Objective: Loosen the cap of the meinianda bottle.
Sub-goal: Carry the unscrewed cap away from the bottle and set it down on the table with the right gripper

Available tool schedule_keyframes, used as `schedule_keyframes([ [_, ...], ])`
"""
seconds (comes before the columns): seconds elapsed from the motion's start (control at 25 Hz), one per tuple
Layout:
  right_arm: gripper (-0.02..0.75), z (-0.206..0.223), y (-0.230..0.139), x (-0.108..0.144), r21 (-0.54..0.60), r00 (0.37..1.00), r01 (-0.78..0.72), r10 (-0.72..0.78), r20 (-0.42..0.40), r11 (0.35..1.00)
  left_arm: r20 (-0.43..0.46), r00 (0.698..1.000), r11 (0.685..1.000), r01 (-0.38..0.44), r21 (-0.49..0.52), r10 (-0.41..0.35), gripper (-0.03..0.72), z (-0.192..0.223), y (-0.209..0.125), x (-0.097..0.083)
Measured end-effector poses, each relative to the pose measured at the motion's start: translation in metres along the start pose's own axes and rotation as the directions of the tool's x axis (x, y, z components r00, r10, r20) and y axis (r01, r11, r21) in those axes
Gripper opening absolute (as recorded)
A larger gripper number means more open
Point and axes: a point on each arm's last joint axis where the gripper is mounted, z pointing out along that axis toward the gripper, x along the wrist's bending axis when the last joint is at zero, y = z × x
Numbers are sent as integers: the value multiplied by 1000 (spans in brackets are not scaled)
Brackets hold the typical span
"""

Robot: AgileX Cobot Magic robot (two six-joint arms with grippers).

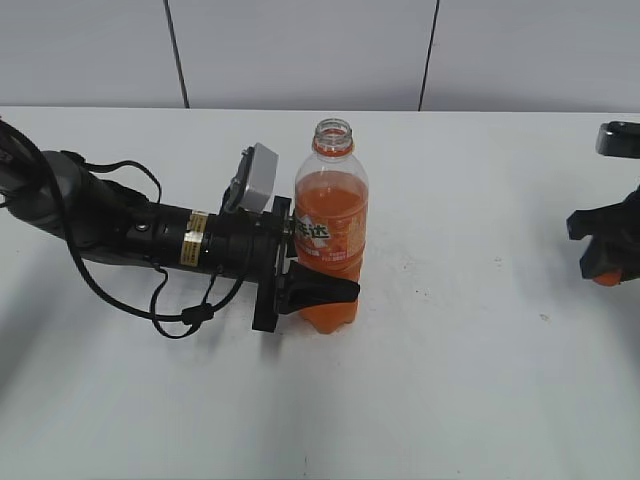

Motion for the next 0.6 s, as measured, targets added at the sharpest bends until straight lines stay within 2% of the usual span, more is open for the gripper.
schedule_keyframes([
  [0.32,273,42,-1,0,46,999,0,1,-34,999,1,1000,1000,0,-2,0,400,0,0,0],
  [0.6,273,49,-3,0,63,999,1,2,-37,998,1,1000,1000,0,-2,0,400,0,0,0],
])
